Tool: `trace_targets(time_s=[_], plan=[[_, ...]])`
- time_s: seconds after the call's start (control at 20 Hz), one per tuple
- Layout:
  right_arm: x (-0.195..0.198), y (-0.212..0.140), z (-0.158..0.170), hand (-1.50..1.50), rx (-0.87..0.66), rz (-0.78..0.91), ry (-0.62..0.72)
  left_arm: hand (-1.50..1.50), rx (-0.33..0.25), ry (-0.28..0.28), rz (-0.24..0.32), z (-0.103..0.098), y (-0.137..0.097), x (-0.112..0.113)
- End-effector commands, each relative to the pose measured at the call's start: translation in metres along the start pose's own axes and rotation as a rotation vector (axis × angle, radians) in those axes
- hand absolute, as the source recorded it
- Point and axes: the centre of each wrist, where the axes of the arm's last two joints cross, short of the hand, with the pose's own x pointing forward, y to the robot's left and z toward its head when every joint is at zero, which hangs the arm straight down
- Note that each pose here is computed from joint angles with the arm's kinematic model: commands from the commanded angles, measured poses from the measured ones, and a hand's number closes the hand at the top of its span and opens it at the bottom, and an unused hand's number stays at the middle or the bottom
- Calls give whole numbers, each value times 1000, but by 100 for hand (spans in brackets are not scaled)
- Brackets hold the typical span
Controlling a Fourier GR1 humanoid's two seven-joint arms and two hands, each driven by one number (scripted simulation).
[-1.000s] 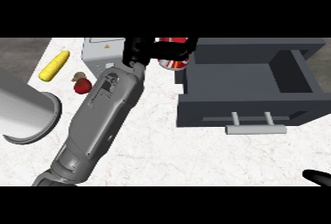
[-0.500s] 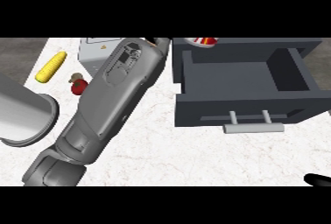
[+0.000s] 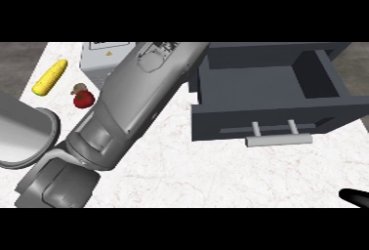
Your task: Pick up the can, place it into the drawer and close the drawer
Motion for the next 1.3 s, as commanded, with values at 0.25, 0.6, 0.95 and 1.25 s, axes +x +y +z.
trace_targets(time_s=[0.25, 0.6, 0.95, 1.25], plan=[[12, 17, -9, -150, 28, 6, -12, 150, 47, 2, -64, -7, -7, -7], [15, 22, -12, -150, 41, 10, -14, -150, 172, -12, -73, -8, -15, 9], [18, 10, -9, -150, 102, 118, -71, -150, 229, -20, -72, -8, -11, -9], [28, 18, -27, -150, 162, 268, -189, -150, 240, -16, -17, -11, -6, -14]])
